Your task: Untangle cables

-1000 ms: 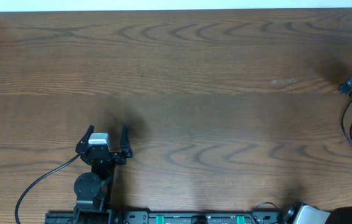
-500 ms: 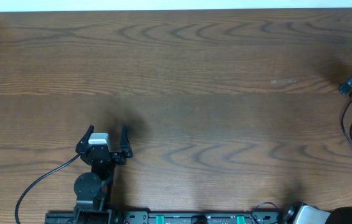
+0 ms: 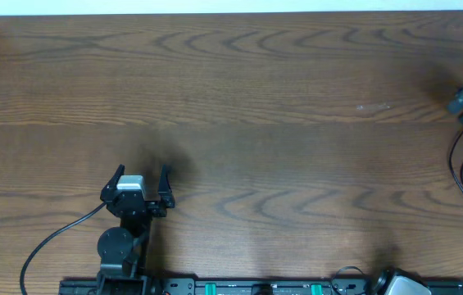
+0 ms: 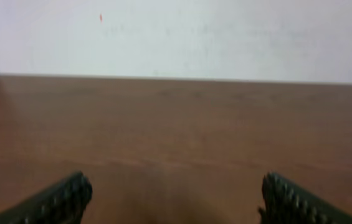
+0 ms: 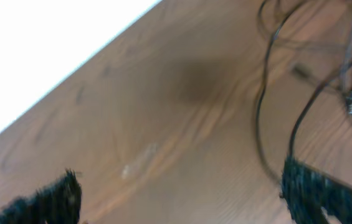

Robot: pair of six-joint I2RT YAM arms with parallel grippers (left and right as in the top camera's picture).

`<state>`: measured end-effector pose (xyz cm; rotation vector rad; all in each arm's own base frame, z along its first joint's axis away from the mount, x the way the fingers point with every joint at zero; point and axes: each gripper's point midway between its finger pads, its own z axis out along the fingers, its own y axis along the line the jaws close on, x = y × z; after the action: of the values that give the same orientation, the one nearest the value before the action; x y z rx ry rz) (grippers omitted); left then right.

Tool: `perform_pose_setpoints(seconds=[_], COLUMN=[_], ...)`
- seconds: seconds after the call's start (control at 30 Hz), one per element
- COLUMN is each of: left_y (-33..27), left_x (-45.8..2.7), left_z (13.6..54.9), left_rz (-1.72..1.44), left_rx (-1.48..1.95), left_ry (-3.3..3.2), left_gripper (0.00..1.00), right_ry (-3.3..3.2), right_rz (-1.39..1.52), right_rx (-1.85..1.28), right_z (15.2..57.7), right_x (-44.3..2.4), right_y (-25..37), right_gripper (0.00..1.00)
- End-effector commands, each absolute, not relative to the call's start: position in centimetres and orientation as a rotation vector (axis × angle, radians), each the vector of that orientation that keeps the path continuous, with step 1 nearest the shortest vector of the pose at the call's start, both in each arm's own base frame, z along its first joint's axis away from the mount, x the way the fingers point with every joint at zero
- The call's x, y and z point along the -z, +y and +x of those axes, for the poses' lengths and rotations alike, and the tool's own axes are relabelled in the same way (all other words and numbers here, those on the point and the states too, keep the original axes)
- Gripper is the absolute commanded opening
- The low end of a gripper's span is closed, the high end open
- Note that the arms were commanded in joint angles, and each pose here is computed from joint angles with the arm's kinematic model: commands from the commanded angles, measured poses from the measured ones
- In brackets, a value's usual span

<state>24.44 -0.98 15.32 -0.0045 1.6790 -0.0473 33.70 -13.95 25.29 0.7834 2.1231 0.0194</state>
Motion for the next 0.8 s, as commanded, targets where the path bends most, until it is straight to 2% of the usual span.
perform_pose_setpoints(seconds=[0.0,0.27,0.57,0.77], left_y=[-0.8,-0.8,-0.8,-0.8], left_x=[-13.6,-13.6,-13.6,-13.6], left_z=[24.4,24.4,24.4,24.4], left_rz=[-0.009,-0.009,-0.009,-0.009], left_rx=[0.039,0.039,0.039,0.039], left_ry=[1.727,1.727,1.727,1.727], left_gripper=[0.88,0.88,0.88,0.88], right_ry=[2.041,1.771,1.636,1.642], right_rz=[0.696,0.488,0.466,0.470], right_rx=[-0.049,-0.108,-0.115,-0.112], right_z=[34.0,32.8,28.2,26.7], right_x=[-23.9,-21.0,-16.6,-14.4], right_y=[-11.7,-7.5,-6.4,-6.0], right_gripper=[0.99,0.99,0.99,0.99])
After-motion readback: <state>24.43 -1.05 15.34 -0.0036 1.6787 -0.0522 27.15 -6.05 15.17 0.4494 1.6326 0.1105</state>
